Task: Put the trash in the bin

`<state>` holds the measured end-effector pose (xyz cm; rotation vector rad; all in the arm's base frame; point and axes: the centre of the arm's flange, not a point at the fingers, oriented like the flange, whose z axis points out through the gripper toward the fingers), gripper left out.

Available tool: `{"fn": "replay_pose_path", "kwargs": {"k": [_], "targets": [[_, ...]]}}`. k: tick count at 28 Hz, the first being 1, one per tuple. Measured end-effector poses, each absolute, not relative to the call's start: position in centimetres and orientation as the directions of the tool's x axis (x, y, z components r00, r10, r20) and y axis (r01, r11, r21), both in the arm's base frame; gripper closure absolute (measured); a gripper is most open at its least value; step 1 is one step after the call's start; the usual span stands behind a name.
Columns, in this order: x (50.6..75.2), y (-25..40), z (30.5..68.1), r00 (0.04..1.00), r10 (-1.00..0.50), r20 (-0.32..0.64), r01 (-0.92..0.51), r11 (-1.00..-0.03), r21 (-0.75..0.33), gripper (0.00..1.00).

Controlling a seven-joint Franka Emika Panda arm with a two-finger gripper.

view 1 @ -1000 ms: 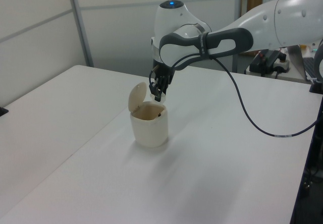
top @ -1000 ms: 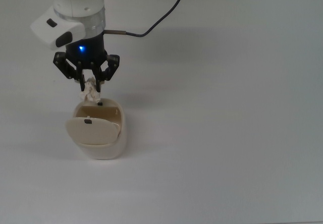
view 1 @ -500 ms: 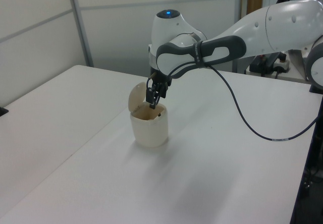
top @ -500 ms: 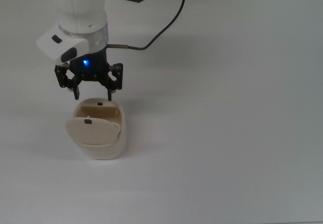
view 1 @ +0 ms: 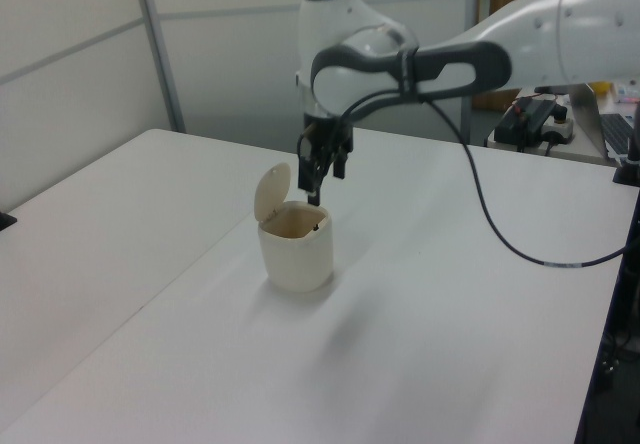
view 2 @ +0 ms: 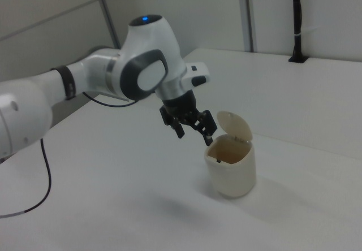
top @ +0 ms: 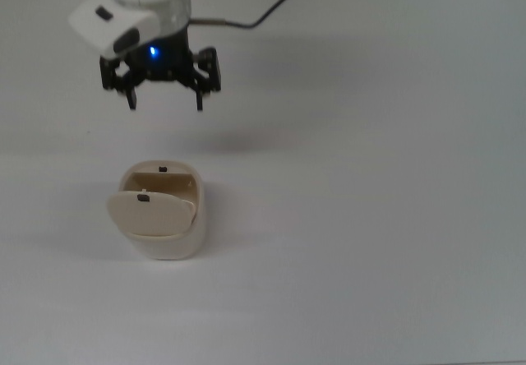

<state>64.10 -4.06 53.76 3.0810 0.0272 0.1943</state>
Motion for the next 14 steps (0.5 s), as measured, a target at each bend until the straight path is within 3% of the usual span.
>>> {"fn": "replay_pose_path", "kwargs": {"k": [8, 14], "targets": [[58.8, -5.6, 60.4, 0.997, -0.015, 0.074, -0.018, -0.999, 0.044, 0.00], [56.5, -5.6, 62.6, 0.999, -0.020, 0.037, -0.021, -0.999, 0.037, 0.00]]}}
